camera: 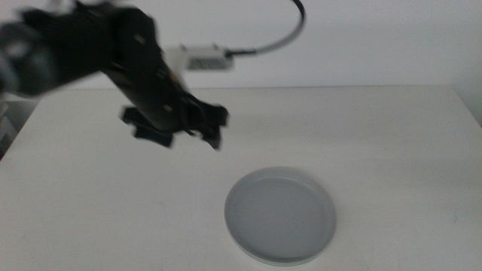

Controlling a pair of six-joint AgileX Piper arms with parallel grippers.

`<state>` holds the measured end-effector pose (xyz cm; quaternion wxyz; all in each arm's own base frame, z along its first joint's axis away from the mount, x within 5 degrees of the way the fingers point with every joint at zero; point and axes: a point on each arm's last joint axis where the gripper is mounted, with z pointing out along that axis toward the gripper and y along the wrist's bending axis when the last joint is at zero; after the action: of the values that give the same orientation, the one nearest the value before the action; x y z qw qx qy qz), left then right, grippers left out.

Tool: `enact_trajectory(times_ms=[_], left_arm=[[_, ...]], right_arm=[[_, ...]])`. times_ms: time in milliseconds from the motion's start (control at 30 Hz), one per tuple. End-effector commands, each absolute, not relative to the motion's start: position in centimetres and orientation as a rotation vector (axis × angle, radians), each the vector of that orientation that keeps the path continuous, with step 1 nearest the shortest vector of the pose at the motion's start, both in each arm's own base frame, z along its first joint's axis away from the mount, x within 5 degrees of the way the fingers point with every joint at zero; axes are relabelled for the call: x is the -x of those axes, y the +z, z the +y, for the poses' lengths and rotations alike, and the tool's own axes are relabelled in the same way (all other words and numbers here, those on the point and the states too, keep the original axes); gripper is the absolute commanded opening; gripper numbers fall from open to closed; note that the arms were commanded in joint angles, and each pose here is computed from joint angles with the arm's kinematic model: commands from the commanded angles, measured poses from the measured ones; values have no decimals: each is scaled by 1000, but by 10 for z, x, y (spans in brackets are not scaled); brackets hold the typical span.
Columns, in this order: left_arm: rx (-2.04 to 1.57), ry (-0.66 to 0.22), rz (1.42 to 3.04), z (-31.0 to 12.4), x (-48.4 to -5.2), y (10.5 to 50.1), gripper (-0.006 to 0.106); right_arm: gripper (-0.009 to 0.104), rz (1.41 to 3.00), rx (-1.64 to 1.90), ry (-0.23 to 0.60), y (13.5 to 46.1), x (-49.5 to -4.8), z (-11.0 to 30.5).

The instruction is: Stack the three bowls on top of each other.

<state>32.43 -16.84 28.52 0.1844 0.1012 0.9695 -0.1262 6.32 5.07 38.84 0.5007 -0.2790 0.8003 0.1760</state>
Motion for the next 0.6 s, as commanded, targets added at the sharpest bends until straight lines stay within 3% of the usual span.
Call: enact_trajectory(times_ms=[0, 367, 567], left_arm=[[-235, -366, 2593, -151, -310, 336, 104], [-230, -185, 2322, -106, -260, 413, 104], [-231, -168, 2278, -100, -252, 423, 104]], right_arm=[[54, 1850, 649, 426, 403, -65, 51], [54, 1849, 648, 426, 403, -65, 51], [54, 1850, 648, 426, 403, -65, 51]])
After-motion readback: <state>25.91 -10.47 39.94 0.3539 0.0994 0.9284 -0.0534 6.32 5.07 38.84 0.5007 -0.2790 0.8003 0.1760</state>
